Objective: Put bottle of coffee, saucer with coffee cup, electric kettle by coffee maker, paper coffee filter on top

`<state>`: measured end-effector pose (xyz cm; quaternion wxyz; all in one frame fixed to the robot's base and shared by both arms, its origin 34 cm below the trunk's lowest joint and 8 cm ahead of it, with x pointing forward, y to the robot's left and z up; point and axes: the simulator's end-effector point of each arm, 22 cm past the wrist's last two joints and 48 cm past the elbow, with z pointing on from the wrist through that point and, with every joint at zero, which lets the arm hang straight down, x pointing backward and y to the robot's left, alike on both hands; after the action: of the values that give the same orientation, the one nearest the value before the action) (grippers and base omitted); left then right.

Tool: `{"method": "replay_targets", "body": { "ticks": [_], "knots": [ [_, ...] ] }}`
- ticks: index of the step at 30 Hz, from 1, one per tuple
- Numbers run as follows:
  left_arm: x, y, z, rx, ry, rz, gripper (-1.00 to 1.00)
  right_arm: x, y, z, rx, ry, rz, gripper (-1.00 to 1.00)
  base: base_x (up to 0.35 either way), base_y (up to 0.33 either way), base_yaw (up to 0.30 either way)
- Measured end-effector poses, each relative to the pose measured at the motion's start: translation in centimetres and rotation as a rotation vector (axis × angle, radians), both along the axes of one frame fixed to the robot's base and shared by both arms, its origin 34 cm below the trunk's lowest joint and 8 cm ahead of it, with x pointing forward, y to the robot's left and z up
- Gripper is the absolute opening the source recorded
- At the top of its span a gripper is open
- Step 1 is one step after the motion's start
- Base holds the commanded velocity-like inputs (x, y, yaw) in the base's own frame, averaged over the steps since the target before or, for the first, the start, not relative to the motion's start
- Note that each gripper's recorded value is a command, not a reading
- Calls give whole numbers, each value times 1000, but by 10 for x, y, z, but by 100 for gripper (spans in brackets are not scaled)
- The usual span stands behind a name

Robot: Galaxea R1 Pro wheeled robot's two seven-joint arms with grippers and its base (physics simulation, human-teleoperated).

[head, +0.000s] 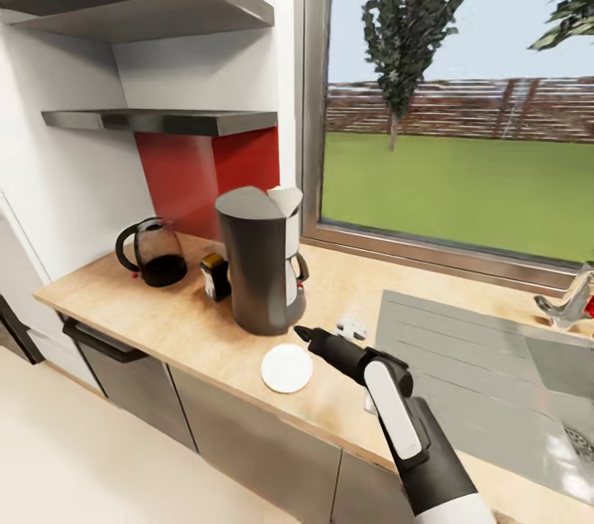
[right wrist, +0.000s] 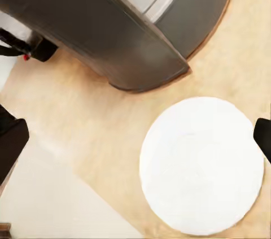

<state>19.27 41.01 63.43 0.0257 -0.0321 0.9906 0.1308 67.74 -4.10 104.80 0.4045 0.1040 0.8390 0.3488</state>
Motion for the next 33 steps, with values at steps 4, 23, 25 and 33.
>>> {"method": "replay_targets", "body": {
  "ticks": [4,23,25,33],
  "knots": [
    [2,-1,0,0,-4,0,100,-10,22,-6,22,25,50,100,-336,102,0],
    [8,-3,0,-3,-14,4,100,-80,89,-101,-90,215,263,100,-258,192,0],
    [8,-3,0,-3,-14,3,100,-92,91,-120,-115,254,280,100,-52,45,0],
    [8,-5,0,-6,-14,4,100,-145,74,-209,-203,469,301,100,-11,9,0]
  ]
}}
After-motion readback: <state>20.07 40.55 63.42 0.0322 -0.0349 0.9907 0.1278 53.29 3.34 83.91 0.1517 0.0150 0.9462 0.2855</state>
